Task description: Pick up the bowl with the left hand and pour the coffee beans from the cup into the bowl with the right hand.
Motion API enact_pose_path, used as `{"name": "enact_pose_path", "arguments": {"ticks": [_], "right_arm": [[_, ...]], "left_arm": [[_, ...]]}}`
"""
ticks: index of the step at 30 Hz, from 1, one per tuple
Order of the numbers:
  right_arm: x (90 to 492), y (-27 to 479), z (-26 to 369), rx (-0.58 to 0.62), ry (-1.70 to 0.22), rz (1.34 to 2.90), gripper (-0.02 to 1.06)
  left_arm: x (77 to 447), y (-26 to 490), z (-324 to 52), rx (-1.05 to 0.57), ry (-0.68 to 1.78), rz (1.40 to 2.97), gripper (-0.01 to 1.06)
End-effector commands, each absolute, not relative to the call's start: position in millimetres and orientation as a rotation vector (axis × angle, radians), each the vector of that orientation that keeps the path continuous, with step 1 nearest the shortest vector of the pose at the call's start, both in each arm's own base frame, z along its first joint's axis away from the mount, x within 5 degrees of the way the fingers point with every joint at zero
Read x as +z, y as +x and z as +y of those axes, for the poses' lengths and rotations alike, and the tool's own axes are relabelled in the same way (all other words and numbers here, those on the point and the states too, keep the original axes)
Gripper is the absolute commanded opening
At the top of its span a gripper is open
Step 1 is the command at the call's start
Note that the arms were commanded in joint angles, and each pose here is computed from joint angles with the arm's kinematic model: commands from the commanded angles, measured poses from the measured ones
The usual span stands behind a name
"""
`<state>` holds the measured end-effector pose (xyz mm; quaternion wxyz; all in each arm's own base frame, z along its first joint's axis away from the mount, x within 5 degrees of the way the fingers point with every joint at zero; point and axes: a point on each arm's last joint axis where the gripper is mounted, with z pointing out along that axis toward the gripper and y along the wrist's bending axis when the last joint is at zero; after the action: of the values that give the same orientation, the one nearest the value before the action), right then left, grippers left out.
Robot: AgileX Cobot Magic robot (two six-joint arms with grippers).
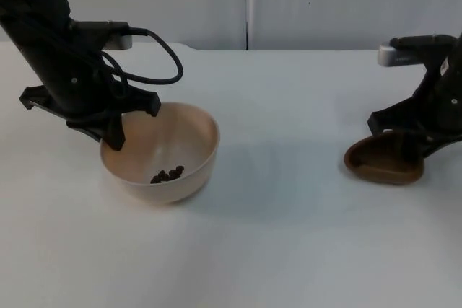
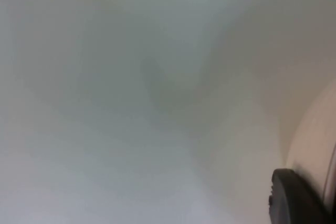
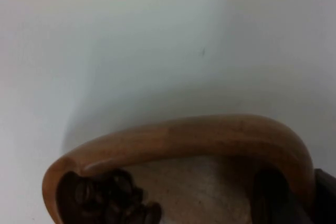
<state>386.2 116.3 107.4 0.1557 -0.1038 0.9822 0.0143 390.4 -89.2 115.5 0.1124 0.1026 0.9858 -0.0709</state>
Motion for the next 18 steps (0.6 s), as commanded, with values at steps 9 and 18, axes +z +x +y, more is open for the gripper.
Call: {"name": "enact_pose_path", "arguments": {"ticks": [9, 18], "right_arm": [[103.7, 385.9, 118.1, 0.052, -0.284, 2.809, 0.00], [103.6, 385.6, 118.4, 0.058, -0.275, 2.813, 0.05]], "left_arm": [[110.0, 389.9, -88.9, -0.203, 0.323, 2.908, 0.19], [110.8, 389.8, -89.0, -0.206, 0.321, 2.908, 0.60]]}}
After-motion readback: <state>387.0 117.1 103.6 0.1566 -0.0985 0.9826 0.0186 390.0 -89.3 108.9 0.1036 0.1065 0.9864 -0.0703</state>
